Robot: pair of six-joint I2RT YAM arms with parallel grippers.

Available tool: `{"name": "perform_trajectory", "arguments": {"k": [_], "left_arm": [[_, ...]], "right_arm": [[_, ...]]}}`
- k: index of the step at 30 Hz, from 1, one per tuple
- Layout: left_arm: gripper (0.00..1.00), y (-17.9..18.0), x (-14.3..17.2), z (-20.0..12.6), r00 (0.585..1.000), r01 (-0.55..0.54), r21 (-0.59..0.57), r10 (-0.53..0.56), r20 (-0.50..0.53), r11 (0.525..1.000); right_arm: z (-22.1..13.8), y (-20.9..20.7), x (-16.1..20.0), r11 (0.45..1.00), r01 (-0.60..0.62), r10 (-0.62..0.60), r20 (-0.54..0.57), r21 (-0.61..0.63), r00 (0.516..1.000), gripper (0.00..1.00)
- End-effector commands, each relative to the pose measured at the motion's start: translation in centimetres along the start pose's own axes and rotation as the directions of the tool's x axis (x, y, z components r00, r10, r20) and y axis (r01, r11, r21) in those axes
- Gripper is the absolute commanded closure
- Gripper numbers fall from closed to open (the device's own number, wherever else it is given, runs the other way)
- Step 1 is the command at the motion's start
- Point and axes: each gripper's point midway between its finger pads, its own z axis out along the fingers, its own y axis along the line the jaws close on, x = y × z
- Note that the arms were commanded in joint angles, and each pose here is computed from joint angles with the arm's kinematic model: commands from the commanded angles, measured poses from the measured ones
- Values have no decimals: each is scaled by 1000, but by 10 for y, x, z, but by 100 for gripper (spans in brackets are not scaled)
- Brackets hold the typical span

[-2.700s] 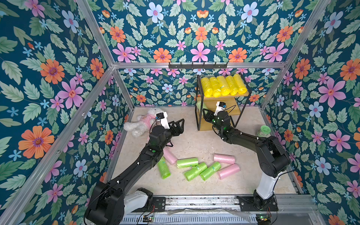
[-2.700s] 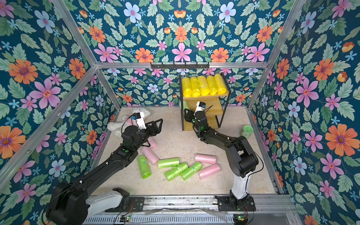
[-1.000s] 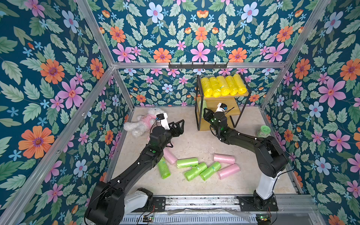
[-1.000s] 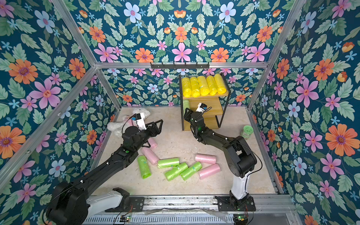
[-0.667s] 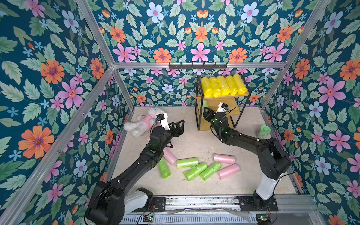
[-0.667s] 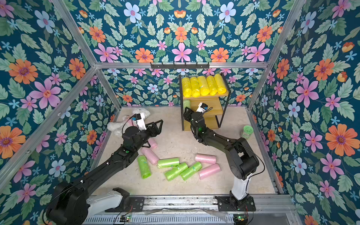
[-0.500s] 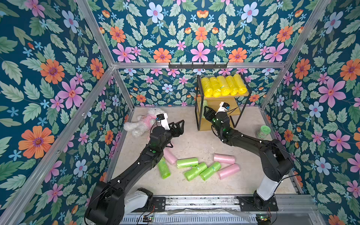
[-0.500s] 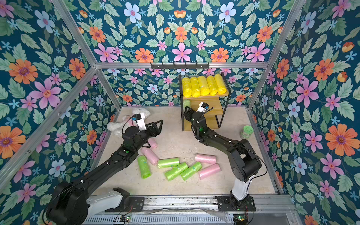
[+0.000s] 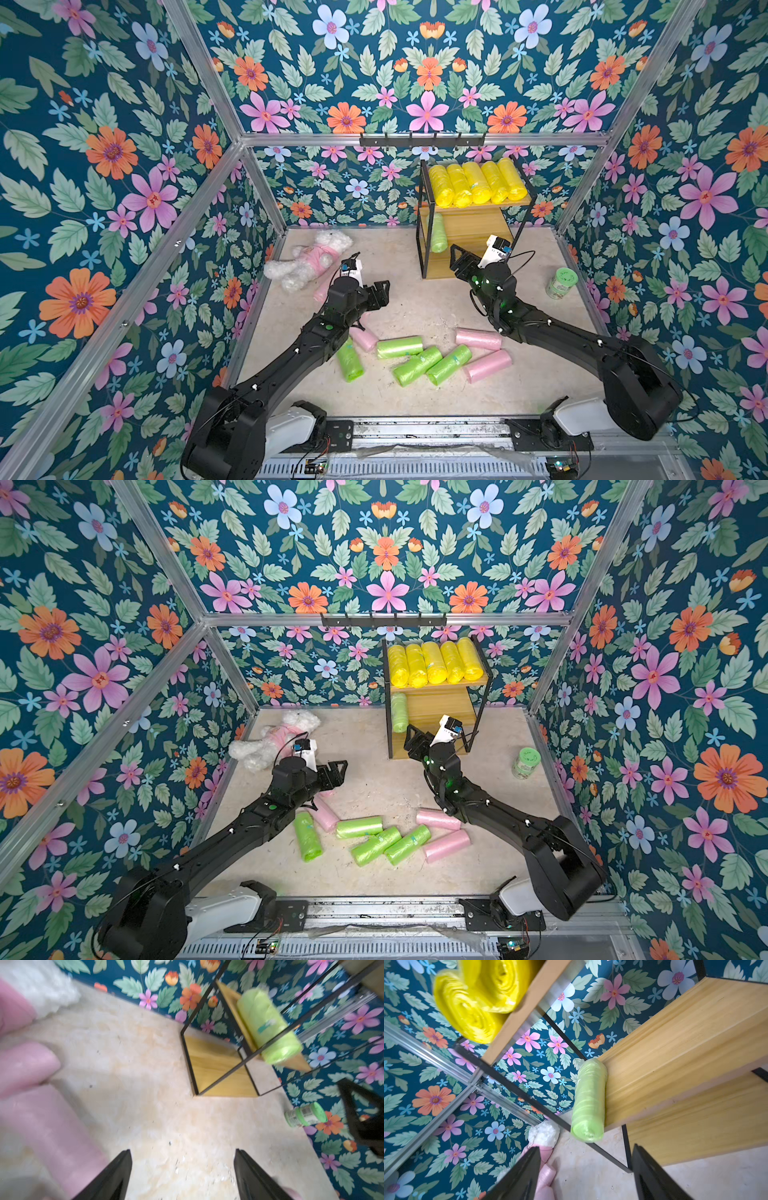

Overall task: Sort the rolls of trash bags by color and place them on the shelf
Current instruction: Place the roll of trash bags on the shelf, then pick up the roll of trash bags from the center of the board.

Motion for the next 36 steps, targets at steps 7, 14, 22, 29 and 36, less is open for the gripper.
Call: {"name": "perform_trajectory", "arguments": {"k": [7,14,22,29,36], "left_arm": [[14,106,44,-58,1000,1,-468,-13,-24,884],[18,130,68,-81,991,23,-589,-96,-93,808],[17,125,110,-67,931,-54,-565,-163,-327,823],[23,128,121,-55,915,-80,-549,-158,-372,832],[40,140,127,-53,923,-99,-577,-142,-358,811]], "right_arm": [[-43,-18,16,991,129,-130,-67,-17,989,24],[-50,-15,21,993,99,-103,-63,-67,993,24],[-50,-19,32,993,71,-78,-74,-91,994,23],[-51,-22,34,993,65,-72,-75,-94,995,23],[-50,-21,37,994,54,-62,-84,-95,995,23]]}}
